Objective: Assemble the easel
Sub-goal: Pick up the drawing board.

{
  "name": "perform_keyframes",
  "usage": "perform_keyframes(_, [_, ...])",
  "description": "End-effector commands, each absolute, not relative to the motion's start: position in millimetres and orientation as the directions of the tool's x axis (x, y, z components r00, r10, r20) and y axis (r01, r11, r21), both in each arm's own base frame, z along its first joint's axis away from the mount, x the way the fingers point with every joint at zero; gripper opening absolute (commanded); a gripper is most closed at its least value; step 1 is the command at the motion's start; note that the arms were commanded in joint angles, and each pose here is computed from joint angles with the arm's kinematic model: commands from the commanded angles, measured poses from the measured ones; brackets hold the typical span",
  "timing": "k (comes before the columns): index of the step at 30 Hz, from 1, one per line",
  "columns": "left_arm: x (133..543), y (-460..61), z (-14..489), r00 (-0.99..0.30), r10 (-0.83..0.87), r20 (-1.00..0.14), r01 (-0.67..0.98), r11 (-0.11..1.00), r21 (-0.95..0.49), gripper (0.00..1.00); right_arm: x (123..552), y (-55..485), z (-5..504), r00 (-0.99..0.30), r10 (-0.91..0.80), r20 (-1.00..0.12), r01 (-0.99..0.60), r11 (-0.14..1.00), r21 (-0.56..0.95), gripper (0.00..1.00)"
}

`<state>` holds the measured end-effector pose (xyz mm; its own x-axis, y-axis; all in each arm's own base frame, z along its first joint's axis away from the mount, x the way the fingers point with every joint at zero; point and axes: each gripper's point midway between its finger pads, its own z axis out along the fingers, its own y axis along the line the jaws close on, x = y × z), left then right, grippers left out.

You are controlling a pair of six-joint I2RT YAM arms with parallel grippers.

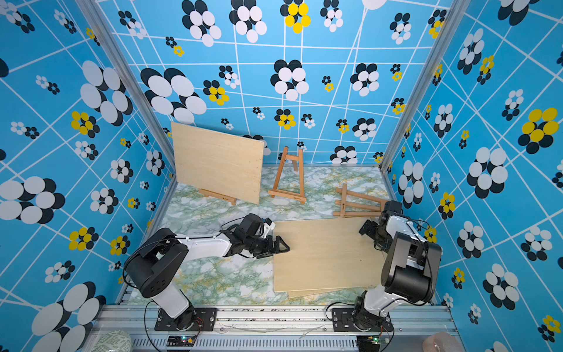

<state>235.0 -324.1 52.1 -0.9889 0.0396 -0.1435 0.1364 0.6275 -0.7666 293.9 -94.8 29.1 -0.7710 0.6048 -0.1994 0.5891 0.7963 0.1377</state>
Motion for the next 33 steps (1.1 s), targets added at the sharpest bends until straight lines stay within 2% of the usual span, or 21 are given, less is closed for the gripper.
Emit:
perform_keyframes(1, [221,-306,18,-0.997,0.035,-0.069,0.074,0.697,-0.713,0.98,255,-3,1,-0.804,0.577,0.141,0.587,0.737,0.335,0.96])
perform_keyframes(15, [224,-288,33,-0.995,-0.007,-0.095,0.066,0.665,-0.744,0.95,236,40,-1,-0.825,0.524,0.212,0.561,0.710,0.425,0.96])
perform_keyframes(33, [207,-285,114,-0.970,-0.073,-0.233,0.177,0.451,-0.875,0.91,217,62,7,-0.802,0.531,0.273,0.590,0.633,0.502,0.95])
